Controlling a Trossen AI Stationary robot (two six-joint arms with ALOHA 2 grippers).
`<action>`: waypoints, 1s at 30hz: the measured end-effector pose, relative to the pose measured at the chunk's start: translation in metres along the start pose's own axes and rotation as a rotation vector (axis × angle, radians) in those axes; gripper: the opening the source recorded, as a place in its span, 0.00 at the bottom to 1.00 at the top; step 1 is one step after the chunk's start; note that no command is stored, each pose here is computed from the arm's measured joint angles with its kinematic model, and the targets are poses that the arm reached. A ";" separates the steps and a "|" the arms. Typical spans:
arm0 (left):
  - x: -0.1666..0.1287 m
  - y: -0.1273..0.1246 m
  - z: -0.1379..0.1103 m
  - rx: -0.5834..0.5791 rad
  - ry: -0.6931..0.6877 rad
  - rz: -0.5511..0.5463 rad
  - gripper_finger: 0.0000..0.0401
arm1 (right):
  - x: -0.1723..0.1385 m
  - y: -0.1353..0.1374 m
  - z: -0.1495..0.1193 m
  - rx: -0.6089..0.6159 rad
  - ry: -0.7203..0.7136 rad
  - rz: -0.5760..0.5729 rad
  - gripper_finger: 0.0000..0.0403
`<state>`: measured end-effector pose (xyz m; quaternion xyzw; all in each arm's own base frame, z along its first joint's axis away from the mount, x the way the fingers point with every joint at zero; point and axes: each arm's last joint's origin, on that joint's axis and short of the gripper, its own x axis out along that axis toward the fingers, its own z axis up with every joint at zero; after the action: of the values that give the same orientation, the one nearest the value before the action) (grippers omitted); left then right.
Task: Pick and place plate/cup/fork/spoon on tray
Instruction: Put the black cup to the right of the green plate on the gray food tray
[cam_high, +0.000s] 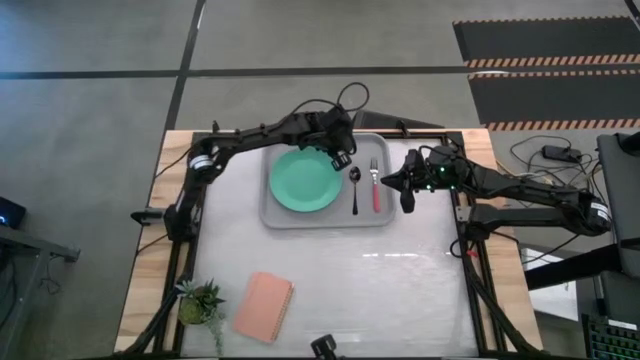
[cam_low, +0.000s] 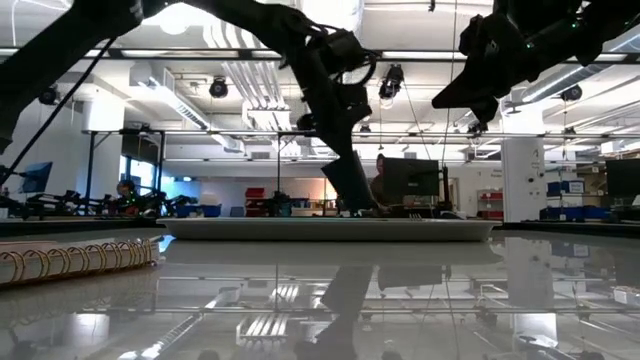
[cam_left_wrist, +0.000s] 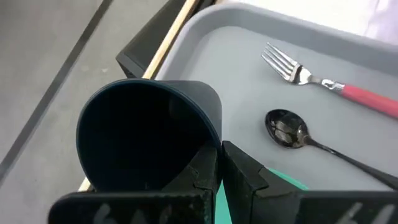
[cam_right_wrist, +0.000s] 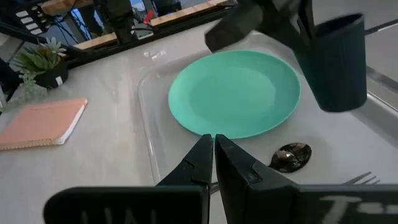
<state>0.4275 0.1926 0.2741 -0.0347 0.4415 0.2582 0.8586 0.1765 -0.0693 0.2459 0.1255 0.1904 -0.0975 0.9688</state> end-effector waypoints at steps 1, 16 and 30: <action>0.004 -0.001 -0.001 0.000 0.004 0.000 0.00 | 0.000 0.000 0.000 -0.004 0.001 0.000 0.02; 0.024 -0.006 -0.006 -0.033 -0.029 -0.001 0.00 | 0.002 -0.001 -0.007 0.001 0.021 -0.003 0.02; 0.028 -0.007 -0.009 -0.057 -0.021 -0.002 0.16 | 0.002 -0.002 -0.009 0.003 0.027 -0.004 0.02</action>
<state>0.4371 0.1960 0.2453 -0.0570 0.4248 0.2703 0.8621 0.1747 -0.0686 0.2362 0.1277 0.2038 -0.0978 0.9657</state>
